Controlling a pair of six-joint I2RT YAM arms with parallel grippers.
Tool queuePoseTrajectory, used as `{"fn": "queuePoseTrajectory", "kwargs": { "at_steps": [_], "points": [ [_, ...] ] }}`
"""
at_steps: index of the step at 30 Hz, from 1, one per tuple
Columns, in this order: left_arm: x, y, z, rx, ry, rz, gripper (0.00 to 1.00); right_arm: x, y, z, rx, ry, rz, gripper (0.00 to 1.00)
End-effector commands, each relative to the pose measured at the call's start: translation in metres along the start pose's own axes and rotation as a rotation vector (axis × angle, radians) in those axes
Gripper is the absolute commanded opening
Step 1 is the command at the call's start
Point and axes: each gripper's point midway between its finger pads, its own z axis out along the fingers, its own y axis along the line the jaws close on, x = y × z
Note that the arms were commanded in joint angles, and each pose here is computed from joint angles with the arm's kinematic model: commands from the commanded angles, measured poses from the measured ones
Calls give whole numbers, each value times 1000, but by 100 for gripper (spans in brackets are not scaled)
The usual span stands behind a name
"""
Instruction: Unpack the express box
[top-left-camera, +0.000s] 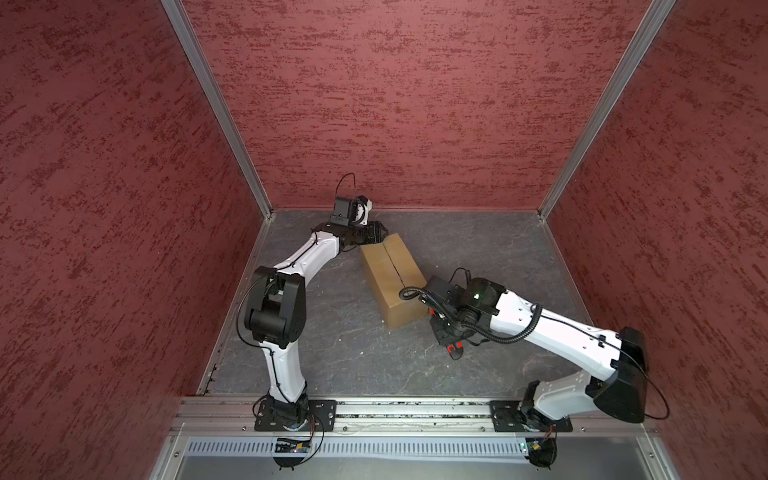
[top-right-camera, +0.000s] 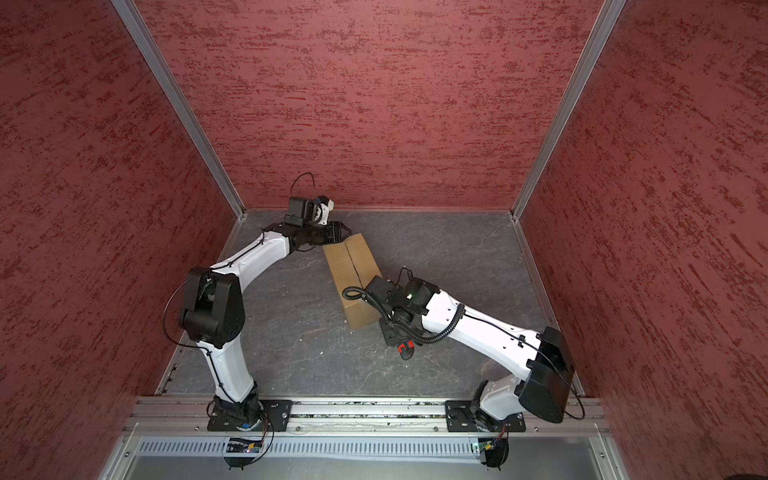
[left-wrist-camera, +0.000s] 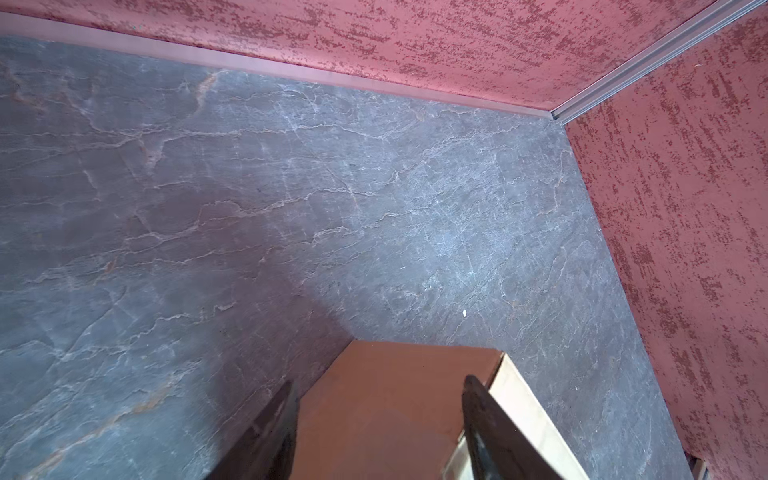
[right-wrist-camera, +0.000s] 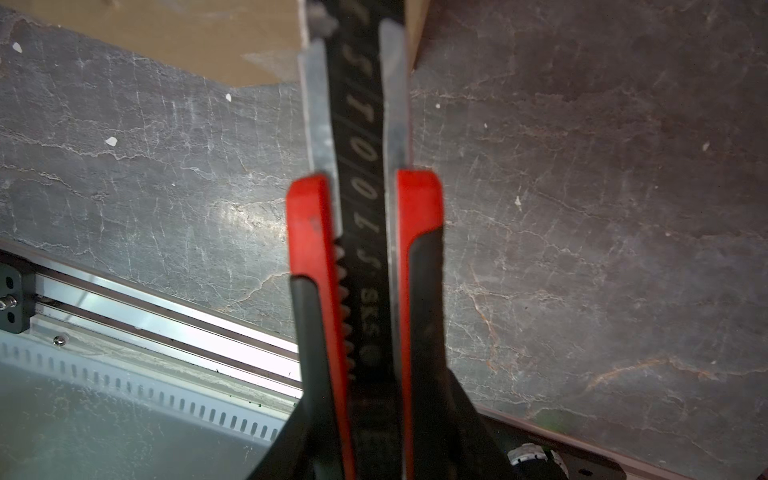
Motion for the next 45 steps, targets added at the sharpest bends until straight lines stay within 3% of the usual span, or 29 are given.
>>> {"fn": "queuePoseTrajectory", "kwargs": {
  "at_steps": [1, 45],
  "points": [
    [6, -3, 6, 23, 11, 9, 62, -9, 4, -9, -20, -22, 2, 5],
    [17, -16, 11, 59, 26, -16, 60, -18, 8, -13, -33, -31, -8, 5]
  ]
}}
